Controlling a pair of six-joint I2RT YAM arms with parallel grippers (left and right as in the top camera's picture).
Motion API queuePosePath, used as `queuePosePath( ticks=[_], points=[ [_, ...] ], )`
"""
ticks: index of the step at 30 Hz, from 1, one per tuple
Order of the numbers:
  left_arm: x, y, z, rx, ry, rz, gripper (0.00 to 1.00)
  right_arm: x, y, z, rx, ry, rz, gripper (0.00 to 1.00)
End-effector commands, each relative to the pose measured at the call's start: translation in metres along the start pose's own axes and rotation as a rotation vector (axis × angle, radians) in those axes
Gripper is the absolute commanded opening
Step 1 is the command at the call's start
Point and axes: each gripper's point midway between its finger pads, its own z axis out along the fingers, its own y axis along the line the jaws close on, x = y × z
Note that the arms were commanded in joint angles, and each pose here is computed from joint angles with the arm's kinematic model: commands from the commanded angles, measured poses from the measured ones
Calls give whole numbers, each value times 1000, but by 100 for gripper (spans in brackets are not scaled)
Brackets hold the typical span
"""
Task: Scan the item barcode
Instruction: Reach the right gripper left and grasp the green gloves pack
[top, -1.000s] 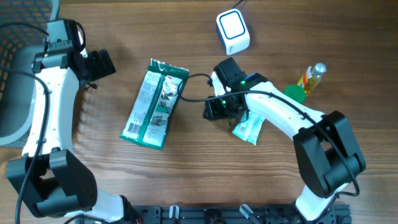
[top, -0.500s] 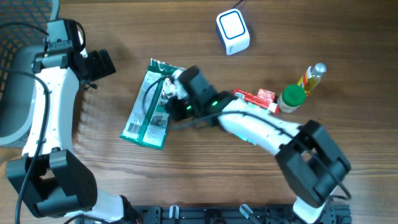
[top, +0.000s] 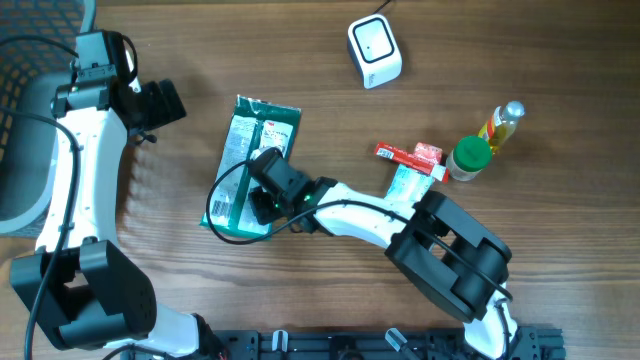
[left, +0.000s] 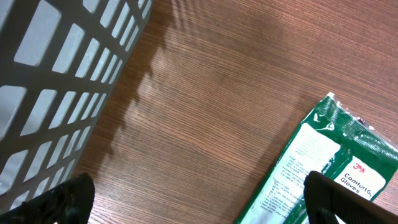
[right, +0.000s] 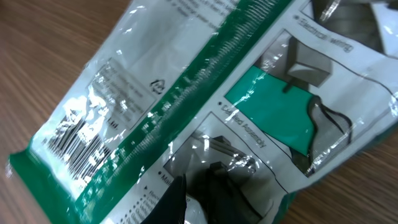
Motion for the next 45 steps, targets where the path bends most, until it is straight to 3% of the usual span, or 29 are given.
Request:
queuePosePath(
  ticks=[1, 11, 23, 26, 28, 30, 34, 41, 45],
  points=[
    [-3, -1, -2, 9, -10, -6, 100, 5, -30, 1, 113, 20, 27, 13],
    [-3, -1, -2, 9, -10, -6, 100, 3, -62, -29, 179, 75, 92, 15],
    [-3, -1, -2, 9, -10, -6, 100, -12, -40, -27, 62, 35, 59, 15],
    [-3, -1, -2, 9, -10, -6, 100, -37, -29, -47, 31, -45, -41, 19],
    [-3, -1, -2, 9, -10, -6, 100, -51, -22, -58, 12, -95, -74, 17],
    [-3, -1, -2, 9, -10, -6, 100, -63, -16, -62, -2, -142, -150, 8],
    [-3, -1, -2, 9, -10, -6, 100, -68, -16, -52, -3, -172, -250, 7],
    [-3, 0, -2, 9, -10, -6, 100, -50, -38, -7, 41, -131, -234, 8],
    [-3, -1, -2, 9, -10, -6, 100, -49, -62, -5, 121, -123, -162, 8]
  ],
)
